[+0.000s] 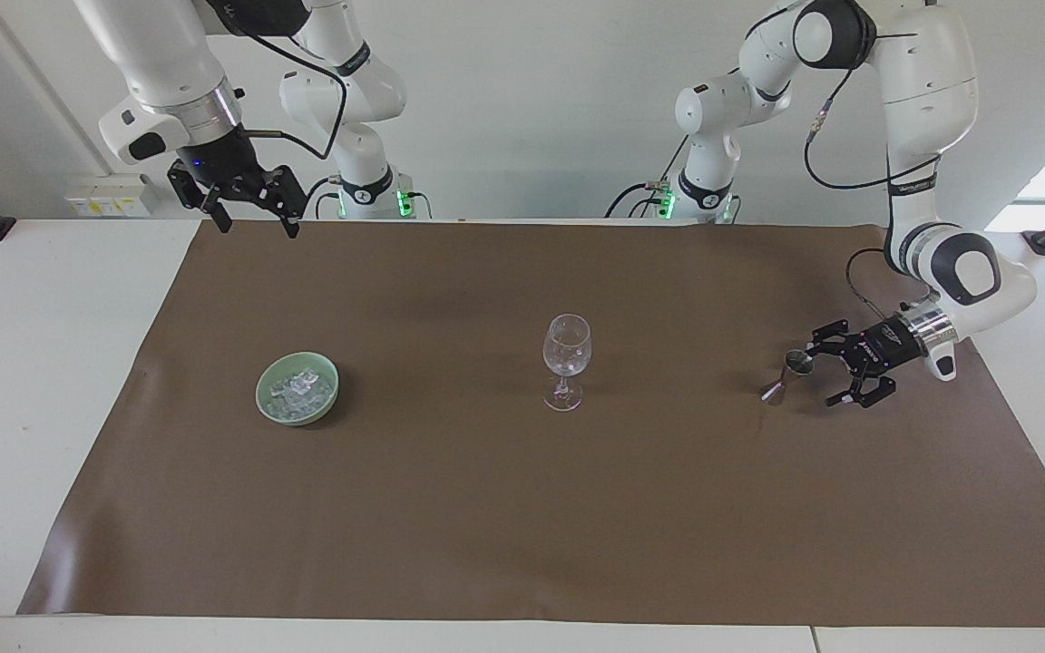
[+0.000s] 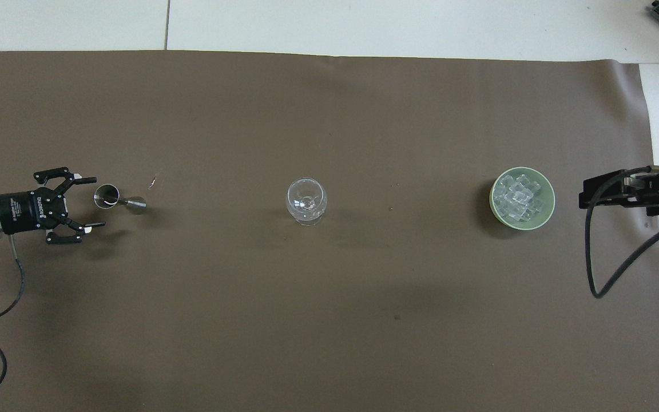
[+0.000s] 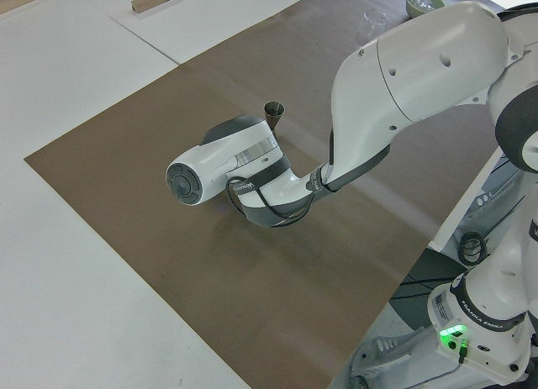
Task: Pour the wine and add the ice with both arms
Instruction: 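Lower the left gripper around the silver jigger and close it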
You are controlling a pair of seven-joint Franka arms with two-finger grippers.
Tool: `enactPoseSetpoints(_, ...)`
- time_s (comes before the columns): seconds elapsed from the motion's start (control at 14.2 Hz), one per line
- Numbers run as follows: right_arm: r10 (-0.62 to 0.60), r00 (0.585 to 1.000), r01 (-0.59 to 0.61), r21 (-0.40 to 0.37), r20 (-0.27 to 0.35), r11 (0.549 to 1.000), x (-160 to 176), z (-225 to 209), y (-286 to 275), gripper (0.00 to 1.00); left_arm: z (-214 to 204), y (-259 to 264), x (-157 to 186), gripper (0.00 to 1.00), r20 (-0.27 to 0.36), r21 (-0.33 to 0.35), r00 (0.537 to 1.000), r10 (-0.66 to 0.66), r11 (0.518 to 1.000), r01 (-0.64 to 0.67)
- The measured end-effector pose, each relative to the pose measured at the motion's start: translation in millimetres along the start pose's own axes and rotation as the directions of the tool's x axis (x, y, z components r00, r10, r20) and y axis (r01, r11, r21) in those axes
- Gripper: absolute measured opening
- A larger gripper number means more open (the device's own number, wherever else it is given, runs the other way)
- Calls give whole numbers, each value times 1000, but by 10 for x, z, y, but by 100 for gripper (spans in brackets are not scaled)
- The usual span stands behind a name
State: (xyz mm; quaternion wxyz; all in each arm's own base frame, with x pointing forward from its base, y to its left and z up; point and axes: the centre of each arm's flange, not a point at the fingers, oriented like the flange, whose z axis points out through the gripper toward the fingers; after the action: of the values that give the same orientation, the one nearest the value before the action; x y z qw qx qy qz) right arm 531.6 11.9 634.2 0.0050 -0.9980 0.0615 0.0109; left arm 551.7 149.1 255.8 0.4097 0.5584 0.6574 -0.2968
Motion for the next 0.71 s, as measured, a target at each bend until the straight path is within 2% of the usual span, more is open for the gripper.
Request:
enactPoseSetpoints(0.35, 0, 1000, 0, 0, 0, 1000, 0, 0, 0, 100, 128, -148, 103, 100, 50, -22, 997, -51, 998, 52)
enactPoseSetpoints(0.71, 0, 1000, 0, 0, 0, 1000, 0, 0, 0, 100, 218, -227, 127, 100, 92, -36, 995, -41, 998, 44)
